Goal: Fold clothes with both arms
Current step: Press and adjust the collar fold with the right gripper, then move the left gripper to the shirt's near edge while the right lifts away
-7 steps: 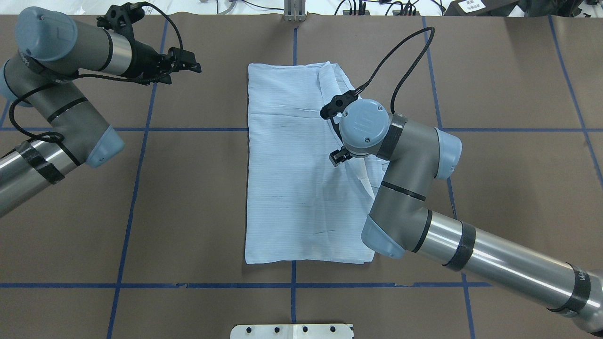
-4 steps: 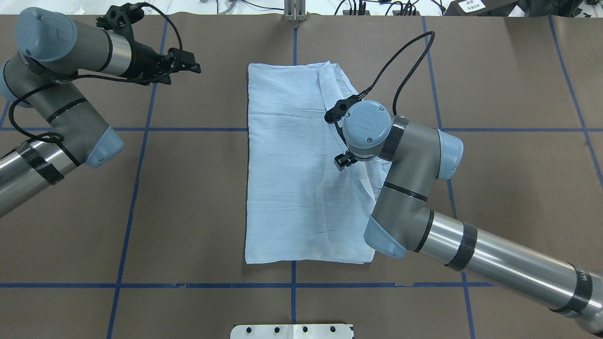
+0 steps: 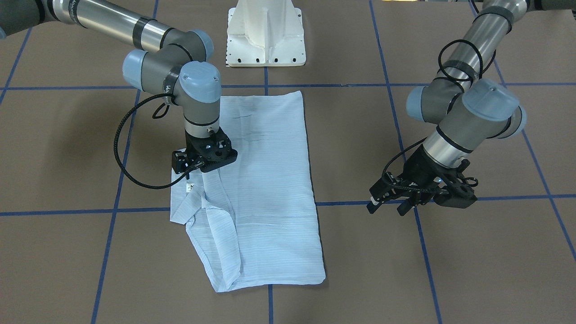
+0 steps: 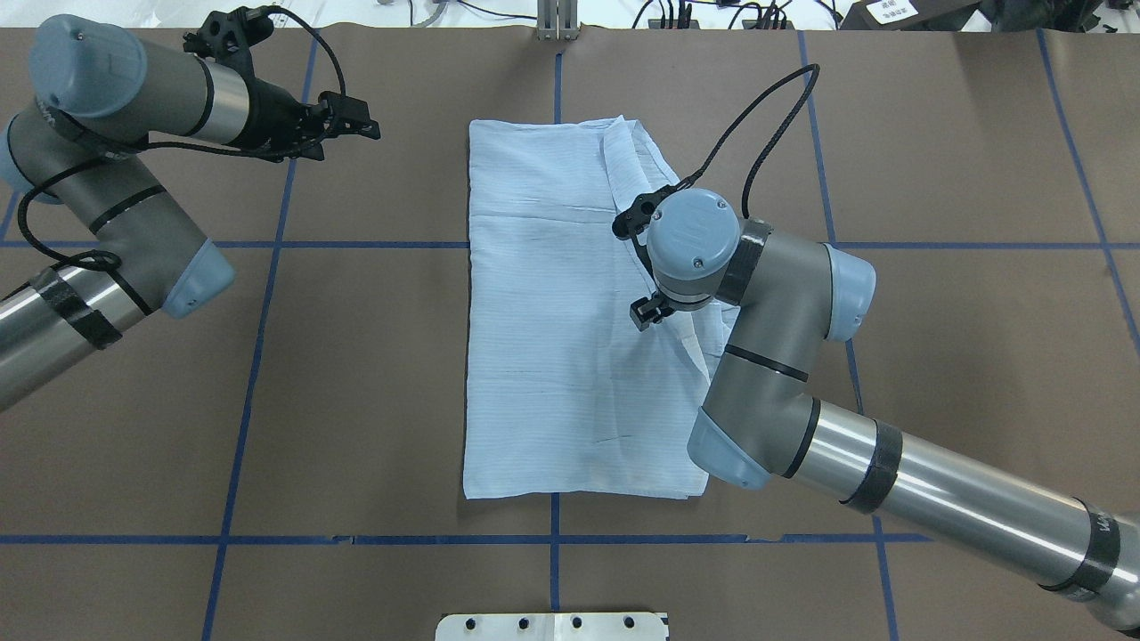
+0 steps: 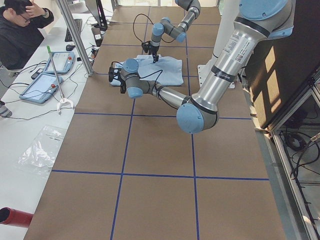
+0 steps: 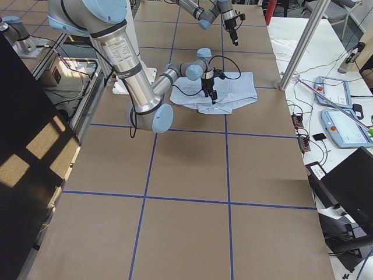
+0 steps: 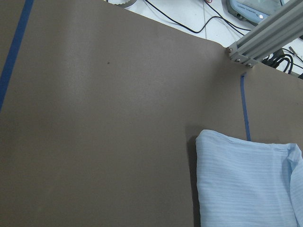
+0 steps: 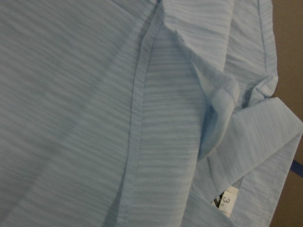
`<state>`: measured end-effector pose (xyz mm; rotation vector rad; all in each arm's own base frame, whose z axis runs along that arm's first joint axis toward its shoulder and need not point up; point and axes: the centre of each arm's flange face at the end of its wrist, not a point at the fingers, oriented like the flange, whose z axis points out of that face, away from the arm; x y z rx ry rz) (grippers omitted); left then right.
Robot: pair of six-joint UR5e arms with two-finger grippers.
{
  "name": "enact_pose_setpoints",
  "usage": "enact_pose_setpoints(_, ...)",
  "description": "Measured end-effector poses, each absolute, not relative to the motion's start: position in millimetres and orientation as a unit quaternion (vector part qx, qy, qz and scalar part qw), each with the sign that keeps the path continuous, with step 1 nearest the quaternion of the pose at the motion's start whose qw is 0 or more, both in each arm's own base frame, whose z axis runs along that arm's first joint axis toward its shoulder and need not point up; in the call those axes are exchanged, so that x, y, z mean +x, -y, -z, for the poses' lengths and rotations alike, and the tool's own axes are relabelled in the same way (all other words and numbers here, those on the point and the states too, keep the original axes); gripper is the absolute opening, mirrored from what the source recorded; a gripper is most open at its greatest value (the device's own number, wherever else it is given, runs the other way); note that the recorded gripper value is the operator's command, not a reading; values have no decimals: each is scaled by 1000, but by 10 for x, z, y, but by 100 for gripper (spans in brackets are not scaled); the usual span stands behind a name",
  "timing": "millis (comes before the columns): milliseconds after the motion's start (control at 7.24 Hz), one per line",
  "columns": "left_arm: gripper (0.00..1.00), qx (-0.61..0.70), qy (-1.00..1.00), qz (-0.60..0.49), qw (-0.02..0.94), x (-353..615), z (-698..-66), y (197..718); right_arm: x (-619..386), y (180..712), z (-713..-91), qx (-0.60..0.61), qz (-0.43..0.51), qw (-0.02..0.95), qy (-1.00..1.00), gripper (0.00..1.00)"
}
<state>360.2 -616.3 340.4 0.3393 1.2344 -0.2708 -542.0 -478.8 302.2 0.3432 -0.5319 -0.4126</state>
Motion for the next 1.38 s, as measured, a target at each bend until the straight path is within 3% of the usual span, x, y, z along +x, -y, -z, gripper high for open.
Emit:
enact_pose_setpoints(414, 100, 157, -576, 126, 793, 3619, -3382, 6158, -5344, 4816, -3151, 156, 199, 932, 259, 100)
enact_pose_setpoints(1105, 100, 155, -578, 122, 791, 3693, -3292, 6144, -4454, 5389, -3650, 145, 189, 942, 238, 100)
enact_pose_setpoints(1381, 100, 156, -580, 121, 790, 3690, -3250, 6137, -4316, 5432, -3452, 152, 188, 933, 265, 100)
